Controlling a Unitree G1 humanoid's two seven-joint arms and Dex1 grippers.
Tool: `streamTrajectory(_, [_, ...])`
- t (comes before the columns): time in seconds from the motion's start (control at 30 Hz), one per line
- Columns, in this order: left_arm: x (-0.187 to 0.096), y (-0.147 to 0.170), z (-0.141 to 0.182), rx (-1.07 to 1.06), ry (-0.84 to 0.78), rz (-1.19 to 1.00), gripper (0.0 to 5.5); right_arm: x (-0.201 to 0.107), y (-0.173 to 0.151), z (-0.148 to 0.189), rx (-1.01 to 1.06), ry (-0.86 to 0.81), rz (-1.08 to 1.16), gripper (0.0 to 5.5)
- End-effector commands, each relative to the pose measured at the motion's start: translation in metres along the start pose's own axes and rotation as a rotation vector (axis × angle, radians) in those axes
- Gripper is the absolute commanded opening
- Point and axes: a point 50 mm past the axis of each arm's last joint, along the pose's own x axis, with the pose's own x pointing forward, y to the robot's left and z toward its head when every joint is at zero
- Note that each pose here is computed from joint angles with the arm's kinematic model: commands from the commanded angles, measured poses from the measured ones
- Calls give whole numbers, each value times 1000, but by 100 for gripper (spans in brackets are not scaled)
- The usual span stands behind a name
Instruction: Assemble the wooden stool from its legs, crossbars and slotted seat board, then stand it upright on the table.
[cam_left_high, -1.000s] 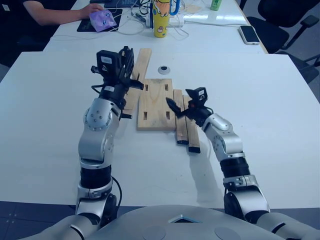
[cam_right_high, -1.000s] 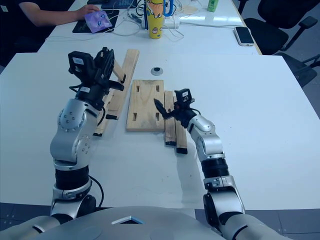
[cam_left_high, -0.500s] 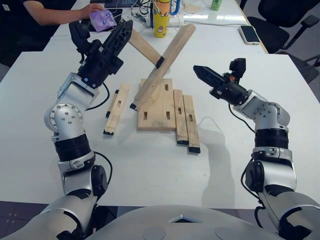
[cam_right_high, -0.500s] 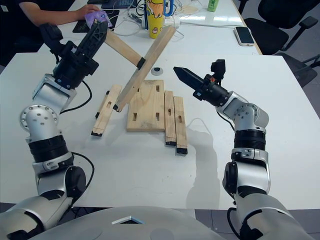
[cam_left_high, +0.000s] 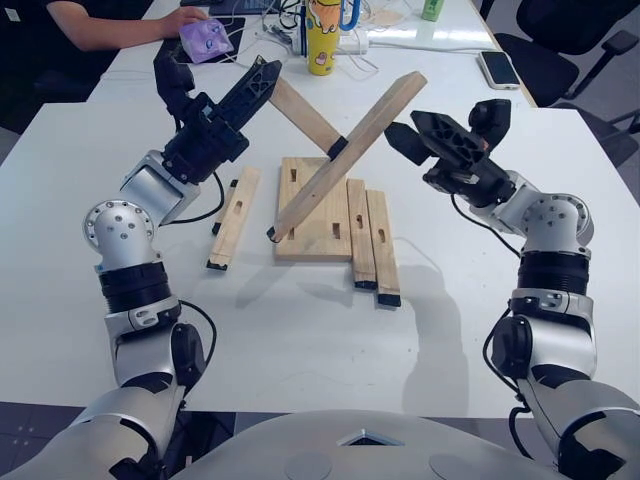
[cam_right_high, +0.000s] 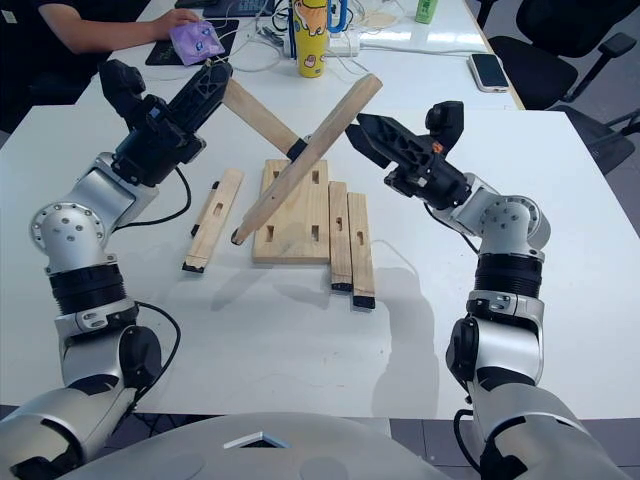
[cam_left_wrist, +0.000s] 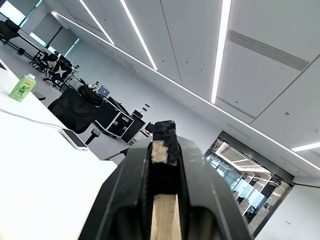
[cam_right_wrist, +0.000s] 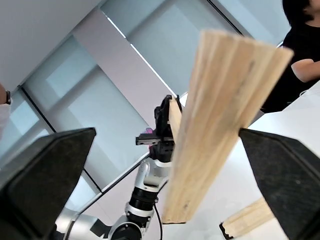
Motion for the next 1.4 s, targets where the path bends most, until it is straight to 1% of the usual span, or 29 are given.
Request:
streamTrajectory(0.03, [4, -6, -5, -34, 23, -48, 45, -1, -4, -3, 0, -15, -18, 540])
streamTrajectory(0.2, [1, -6, -5, -43, 29, -46, 45, -7, -2, 5, 7, -58, -3, 540])
streamTrajectory(0.23, [0, -5, -4, -45, 26, -42, 45, -8, 0, 6, 7, -57, 6, 512])
streamTrajectory(0.43, [-2, -2, 0, -59, 19, -33, 45, -9, 5, 7, 12, -27, 43, 432])
streamTrajectory(0.57, [-2, -2, -4, -65, 42, -30, 45, -9, 6, 8, 5, -26, 52, 357])
streamTrajectory(0.7, [0, -3, -9, -66, 65, -32, 45, -9, 6, 7, 1, -28, 52, 295])
streamTrajectory(0.8, [0, 0, -7, -42, 48, -7, 45, -10, 6, 5, 2, -18, 48, 255])
streamTrajectory(0.83, [0, 2, -6, -28, 42, 8, 45, -10, 6, 5, 3, -13, 46, 251])
streamTrajectory(0.9, [1, 3, -5, -11, 40, 24, 45, -10, 6, 4, 4, -11, 45, 212])
streamTrajectory(0.93, [1, 5, -5, -16, 31, 32, 45, -10, 5, 4, 3, -12, 44, 207])
streamTrajectory(0.97, [0, 7, -5, -13, 32, 42, 81, -11, 5, 4, 2, -14, 44, 206])
streamTrajectory(1.17, [-2, 4, -7, -67, 18, 3, 155, -13, 5, 6, -7, -29, 40, 205])
streamTrajectory(1.23, [-3, 2, -8, -77, 15, -10, 190, -14, 5, 6, -9, -33, 34, 205])
streamTrajectory(1.3, [-8, -4, -3, -106, -16, -52, 225, -17, 5, 8, -12, -41, 24, 205])
streamTrajectory(1.4, [-22, -10, 9, -108, -53, -74, 260, -23, 5, 11, -17, -52, 9, 205])
